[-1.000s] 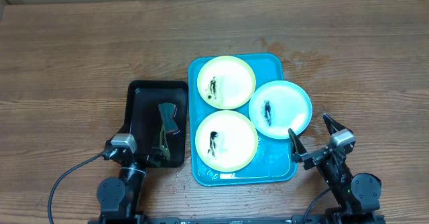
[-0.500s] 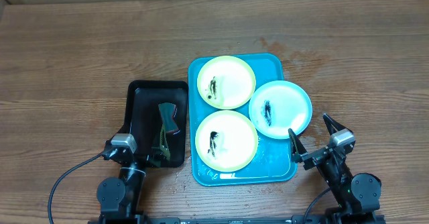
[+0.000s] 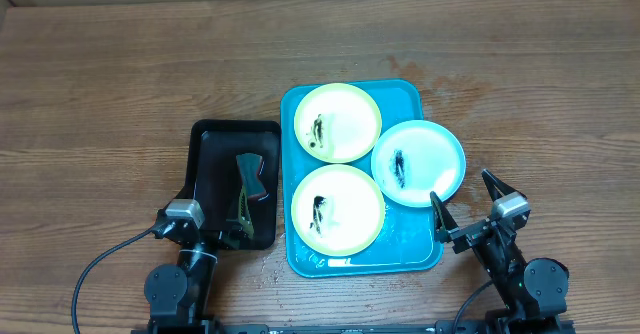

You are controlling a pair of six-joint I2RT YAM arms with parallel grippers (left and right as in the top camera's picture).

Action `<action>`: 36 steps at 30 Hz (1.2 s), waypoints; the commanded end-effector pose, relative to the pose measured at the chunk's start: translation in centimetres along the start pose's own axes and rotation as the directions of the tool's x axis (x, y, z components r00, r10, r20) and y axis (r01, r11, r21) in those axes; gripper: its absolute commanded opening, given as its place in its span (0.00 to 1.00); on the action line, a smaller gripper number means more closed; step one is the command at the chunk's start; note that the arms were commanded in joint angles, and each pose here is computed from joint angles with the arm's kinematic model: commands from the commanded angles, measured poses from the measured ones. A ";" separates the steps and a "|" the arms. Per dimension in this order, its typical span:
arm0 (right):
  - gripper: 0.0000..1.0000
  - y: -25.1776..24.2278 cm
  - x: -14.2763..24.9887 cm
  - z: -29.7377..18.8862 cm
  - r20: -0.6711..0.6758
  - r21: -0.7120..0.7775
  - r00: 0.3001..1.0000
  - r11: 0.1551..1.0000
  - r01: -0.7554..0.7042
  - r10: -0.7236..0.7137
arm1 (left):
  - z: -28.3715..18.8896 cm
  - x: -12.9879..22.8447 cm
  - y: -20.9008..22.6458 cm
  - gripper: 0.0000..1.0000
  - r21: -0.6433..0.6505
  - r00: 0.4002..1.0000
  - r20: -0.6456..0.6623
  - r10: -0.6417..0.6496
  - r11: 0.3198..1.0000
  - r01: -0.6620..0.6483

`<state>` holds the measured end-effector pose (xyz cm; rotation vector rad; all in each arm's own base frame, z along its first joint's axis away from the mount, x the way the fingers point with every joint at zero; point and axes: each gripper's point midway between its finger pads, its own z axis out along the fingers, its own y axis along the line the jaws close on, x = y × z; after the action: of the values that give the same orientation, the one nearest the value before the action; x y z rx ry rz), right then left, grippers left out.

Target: Clean dirty plates on tray and stack at the side

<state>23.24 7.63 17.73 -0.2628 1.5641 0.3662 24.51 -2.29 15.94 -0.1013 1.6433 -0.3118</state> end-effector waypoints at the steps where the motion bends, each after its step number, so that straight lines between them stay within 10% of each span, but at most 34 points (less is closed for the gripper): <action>1: 1.00 -0.1 0.1 0.0 0.005 0.002 1.000 1.000 -0.002 0.002 | 0.0 0.0 -0.1 1.00 0.004 1.000 0.004 0.017 1.000 -0.017; 16: 1.00 0.1 -0.2 0.0 0.010 -0.011 0.983 0.983 -0.182 0.182 | -0.1 -0.4 -1.7 1.00 0.094 0.993 0.003 -0.119 0.988 0.118; 25: 1.00 2.2 -6.6 -1.4 -0.004 -0.086 0.981 0.977 -0.193 0.194 | -2.1 -7.6 -2.6 1.00 0.048 0.992 0.087 -0.088 0.995 0.084; 36: 1.00 2.5 -14.2 -0.4 -0.458 0.045 0.850 0.961 -0.271 0.261 | -2.3 -13.2 -4.4 1.00 -0.099 0.914 -0.391 -0.112 0.992 0.080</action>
<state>21.19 8.71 29.63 -0.1281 2.0275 0.5810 22.68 -2.70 27.85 -0.2032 1.9600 -0.3705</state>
